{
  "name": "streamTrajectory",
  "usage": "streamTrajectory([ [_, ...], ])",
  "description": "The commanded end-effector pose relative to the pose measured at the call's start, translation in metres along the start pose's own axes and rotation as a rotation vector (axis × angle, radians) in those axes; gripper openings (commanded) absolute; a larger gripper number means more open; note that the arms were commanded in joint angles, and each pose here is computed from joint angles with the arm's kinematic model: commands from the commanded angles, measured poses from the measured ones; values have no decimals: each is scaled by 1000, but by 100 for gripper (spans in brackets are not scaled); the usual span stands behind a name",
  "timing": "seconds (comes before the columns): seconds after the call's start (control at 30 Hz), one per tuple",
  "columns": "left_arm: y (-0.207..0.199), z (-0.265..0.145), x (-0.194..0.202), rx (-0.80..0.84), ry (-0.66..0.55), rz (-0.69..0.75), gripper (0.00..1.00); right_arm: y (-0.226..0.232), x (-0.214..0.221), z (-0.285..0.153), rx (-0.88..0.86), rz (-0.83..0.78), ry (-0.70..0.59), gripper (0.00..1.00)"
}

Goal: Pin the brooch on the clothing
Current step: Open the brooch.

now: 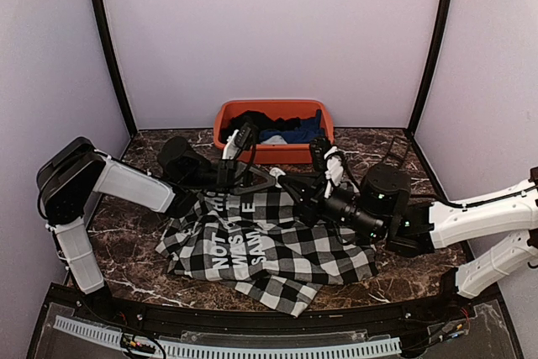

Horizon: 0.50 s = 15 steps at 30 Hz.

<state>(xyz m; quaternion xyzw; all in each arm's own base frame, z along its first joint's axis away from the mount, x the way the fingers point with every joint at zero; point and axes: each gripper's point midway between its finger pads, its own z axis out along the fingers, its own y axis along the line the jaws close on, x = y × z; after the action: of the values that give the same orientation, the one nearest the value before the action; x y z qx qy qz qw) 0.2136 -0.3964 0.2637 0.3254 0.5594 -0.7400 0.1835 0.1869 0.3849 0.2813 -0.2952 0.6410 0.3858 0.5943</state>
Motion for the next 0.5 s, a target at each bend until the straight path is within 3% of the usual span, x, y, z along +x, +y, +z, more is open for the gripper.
streamTrajectory([
  [0.0,4,9,3,-5,7,-52,9,29,11,10,-63,-124,49,0],
  [0.07,2,10,3,1,6,-50,24,28,14,11,-47,-130,58,0],
  [0.2,-5,9,0,26,1,-34,37,22,13,7,-21,-115,38,0],
  [0.47,-11,-1,-11,35,-34,-10,45,13,0,-8,-9,-57,0,0],
])
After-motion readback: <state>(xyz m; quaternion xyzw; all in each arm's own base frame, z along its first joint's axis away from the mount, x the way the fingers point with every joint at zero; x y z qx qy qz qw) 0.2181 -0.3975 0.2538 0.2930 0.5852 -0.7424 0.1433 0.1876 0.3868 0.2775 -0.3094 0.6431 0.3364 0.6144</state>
